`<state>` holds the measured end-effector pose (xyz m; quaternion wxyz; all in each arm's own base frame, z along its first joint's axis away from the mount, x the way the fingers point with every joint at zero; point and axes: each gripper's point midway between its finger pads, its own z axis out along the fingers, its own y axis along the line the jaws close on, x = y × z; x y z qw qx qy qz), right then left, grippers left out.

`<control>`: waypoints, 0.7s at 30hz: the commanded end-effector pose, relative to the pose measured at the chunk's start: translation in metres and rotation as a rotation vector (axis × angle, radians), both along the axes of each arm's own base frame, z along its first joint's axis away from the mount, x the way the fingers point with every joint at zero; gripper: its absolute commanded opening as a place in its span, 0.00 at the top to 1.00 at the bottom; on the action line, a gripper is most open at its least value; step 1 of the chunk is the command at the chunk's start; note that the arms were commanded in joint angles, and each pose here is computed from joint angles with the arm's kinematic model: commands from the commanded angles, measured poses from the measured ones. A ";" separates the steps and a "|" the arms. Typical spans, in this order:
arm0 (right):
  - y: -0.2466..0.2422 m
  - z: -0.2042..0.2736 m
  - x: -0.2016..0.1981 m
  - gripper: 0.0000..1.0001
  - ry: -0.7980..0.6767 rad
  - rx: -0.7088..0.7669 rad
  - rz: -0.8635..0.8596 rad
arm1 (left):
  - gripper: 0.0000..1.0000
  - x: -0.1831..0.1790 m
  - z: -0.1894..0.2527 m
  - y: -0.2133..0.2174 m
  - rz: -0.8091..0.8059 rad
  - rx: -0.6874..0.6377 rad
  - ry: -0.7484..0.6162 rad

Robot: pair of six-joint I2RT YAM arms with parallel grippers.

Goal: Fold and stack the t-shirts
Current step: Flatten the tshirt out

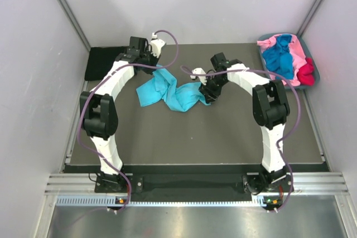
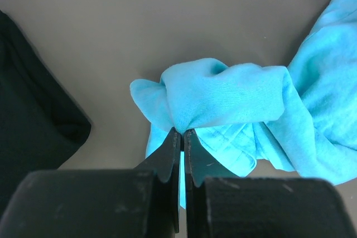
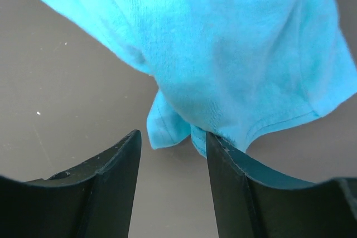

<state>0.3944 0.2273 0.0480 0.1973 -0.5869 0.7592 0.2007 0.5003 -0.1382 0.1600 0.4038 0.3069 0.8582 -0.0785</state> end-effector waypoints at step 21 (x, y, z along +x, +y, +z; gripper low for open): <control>-0.003 -0.003 0.001 0.51 0.007 -0.022 -0.009 | 1.00 0.009 0.027 0.001 0.014 -0.012 -0.074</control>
